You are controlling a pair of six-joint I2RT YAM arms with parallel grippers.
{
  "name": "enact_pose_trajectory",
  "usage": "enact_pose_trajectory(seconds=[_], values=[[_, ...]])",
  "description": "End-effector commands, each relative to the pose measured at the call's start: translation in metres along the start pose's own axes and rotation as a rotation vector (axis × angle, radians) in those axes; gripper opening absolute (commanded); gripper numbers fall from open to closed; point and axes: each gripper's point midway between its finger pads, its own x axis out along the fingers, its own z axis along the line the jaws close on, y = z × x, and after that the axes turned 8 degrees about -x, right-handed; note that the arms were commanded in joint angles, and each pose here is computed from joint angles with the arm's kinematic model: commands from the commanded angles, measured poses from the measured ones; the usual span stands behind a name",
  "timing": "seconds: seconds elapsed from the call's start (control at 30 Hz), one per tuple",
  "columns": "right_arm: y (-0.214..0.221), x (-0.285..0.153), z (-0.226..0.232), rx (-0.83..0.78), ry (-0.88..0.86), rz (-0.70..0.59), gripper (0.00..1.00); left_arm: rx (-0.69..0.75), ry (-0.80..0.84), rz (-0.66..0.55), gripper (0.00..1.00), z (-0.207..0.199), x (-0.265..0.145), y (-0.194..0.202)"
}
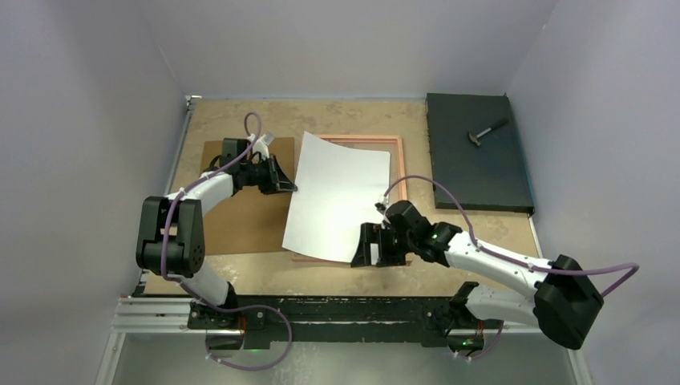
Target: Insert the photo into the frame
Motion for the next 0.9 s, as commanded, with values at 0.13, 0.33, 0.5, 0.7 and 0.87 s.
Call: enact_pose_trajectory(seconds=[0.13, 0.33, 0.5, 0.7, 0.87], values=[[0.043, 0.002, -0.017, 0.079, 0.003, 0.081, 0.92, 0.048, 0.011, -0.031, 0.00, -0.008, -0.012, -0.005], [0.027, 0.002, -0.018, 0.108, -0.002, -0.032, 0.88, 0.051, 0.014, -0.023, 0.00, -0.008, -0.012, -0.003], [0.018, -0.004, -0.015, 0.148, -0.019, -0.098, 0.83, 0.076, 0.012, -0.004, 0.00, -0.009, -0.015, 0.000], [0.031, 0.006, -0.029, 0.158, 0.045, -0.034, 0.81, 0.080, 0.002, -0.002, 0.00, -0.007, -0.016, 0.002], [0.031, 0.003, -0.041, 0.160, 0.110, -0.045, 0.78, 0.091, -0.005, -0.004, 0.00, -0.007, -0.017, 0.001]])
